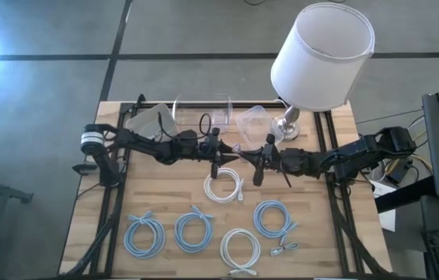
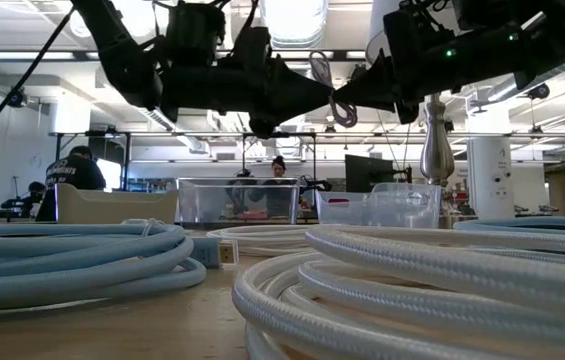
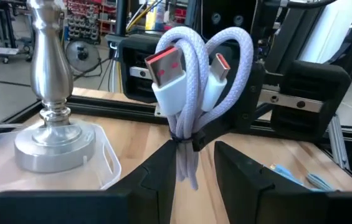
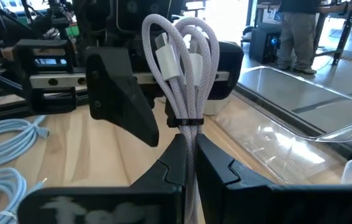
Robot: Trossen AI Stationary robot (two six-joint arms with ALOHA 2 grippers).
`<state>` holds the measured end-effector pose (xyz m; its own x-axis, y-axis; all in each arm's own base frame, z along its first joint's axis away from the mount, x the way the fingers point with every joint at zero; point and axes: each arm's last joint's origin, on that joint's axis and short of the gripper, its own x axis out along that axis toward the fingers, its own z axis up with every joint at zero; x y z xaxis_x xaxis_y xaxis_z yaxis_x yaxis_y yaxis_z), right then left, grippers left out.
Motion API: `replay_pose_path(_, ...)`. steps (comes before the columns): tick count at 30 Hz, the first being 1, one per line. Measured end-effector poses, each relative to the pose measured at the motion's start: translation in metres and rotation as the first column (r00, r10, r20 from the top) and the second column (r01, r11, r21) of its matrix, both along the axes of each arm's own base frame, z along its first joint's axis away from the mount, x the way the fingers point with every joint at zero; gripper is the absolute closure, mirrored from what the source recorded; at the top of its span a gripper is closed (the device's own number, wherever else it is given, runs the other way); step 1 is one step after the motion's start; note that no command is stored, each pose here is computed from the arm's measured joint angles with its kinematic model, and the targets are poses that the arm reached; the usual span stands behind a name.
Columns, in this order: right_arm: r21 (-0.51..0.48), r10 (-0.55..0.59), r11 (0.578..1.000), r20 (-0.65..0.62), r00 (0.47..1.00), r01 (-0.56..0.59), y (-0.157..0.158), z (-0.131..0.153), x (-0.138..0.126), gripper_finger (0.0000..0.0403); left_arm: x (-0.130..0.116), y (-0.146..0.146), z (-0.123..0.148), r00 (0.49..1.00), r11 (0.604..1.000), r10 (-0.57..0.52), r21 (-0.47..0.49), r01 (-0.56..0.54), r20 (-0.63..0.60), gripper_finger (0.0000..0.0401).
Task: Pick & Place USB Port
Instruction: Put the purple charger cable into the gray bin
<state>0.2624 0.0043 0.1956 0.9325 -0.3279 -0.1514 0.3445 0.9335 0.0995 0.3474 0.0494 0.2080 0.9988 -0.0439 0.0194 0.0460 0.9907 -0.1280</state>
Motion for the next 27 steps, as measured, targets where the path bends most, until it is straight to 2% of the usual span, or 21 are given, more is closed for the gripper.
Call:
replay_pose_path(11,-0.012,0.011,1.0,-0.013,1.0,-0.011,0.0,-0.001,0.0,0.039,0.0,0.0,-0.002,1.0,1.0,0.005,0.0,-0.005,-0.025,0.0282)
replay_pose_path(22,-0.017,0.013,1.0,-0.021,1.0,-0.013,0.0,-0.002,0.0,0.039,-0.002,0.001,0.001,0.999,0.999,0.032,0.022,-0.032,-0.033,0.0193)
replay_pose_path(27,-0.016,0.012,1.0,-0.026,1.0,-0.012,0.0,-0.002,0.0,0.039,-0.004,0.0,0.009,0.999,0.999,0.032,0.036,-0.032,-0.001,0.0174)
